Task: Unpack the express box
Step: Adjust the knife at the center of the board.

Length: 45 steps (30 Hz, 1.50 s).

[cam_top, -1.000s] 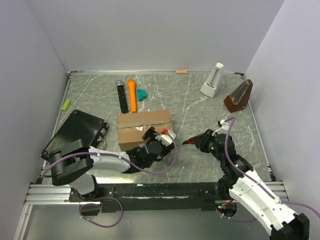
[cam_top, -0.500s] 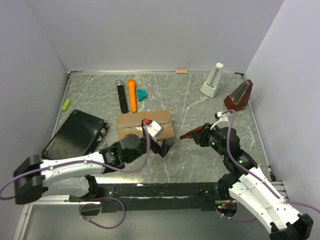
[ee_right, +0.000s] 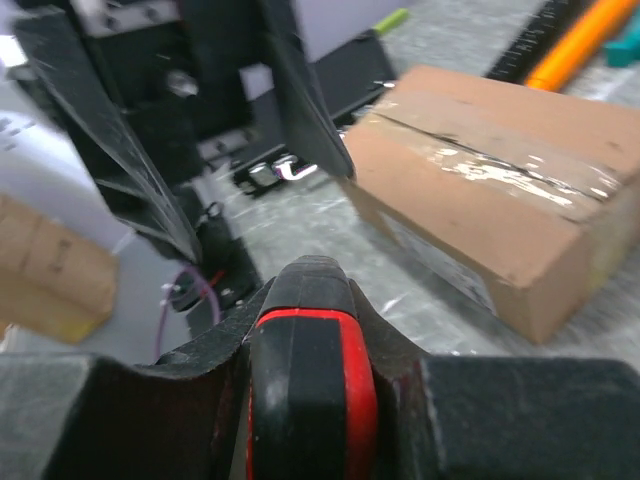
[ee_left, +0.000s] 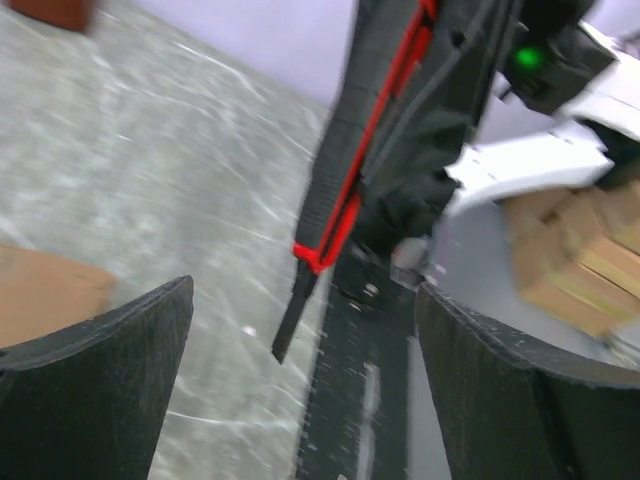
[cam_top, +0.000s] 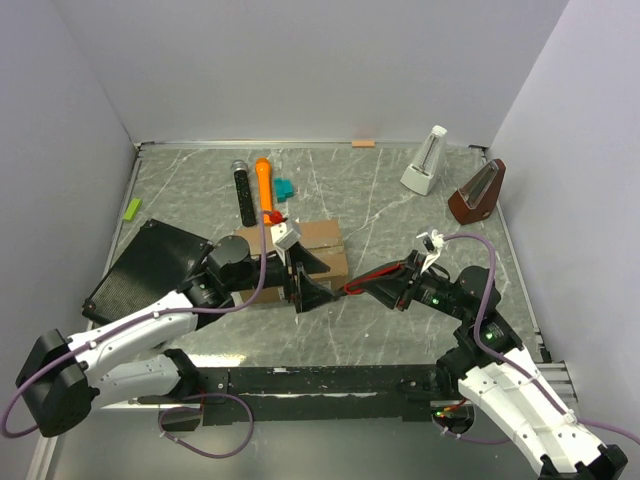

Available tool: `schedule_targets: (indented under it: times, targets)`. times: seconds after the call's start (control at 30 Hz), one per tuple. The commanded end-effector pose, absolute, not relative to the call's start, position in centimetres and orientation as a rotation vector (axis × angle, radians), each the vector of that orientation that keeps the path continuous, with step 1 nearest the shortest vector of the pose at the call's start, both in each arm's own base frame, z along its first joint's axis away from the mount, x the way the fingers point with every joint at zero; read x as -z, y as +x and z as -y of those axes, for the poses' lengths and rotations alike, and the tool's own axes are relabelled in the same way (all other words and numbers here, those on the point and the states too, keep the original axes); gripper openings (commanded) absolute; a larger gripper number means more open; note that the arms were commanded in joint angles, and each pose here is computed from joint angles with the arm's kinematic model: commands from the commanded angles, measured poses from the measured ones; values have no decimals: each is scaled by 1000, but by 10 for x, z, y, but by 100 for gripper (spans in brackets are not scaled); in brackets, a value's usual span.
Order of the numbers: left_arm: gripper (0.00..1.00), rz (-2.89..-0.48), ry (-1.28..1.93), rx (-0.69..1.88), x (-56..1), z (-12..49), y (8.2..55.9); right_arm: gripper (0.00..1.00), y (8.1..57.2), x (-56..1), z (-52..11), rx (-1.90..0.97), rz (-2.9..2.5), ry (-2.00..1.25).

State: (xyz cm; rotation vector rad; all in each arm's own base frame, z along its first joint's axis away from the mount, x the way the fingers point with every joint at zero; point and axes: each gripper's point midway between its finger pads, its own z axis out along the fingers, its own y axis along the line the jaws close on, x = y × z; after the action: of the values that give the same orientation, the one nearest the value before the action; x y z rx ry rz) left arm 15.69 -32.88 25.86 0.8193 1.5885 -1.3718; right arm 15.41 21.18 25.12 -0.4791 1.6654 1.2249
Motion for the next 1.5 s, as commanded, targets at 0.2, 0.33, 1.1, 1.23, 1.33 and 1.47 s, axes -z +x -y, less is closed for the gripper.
schedule_targets:
  times: [0.2, 0.33, 1.1, 1.23, 1.33, 1.47]
  targets:
    - [99, -1470, 975, 1543, -284, 335, 128, 0, 137, -302, -220, -1322, -1491, -584]
    - [98, -1487, 977, 1541, -277, 341, 132, 0, 136, -308, -224, -1355, -1480, -595]
    - [3, -1477, 1051, 1586, -275, 370, 133, 0, 144, -307, -235, -1391, -1495, -589]
    - [1, -1476, 1052, 1582, -274, 368, 131, 0, 142, -310, -235, -1407, -1477, -583]
    - [1, -1466, 1054, 1590, -275, 368, 128, 21, 143, -311, -237, -1431, -1471, -562]
    - [1, -1450, 1056, 1600, -279, 369, 125, 49, 146, -313, -239, -1455, -1469, -540]
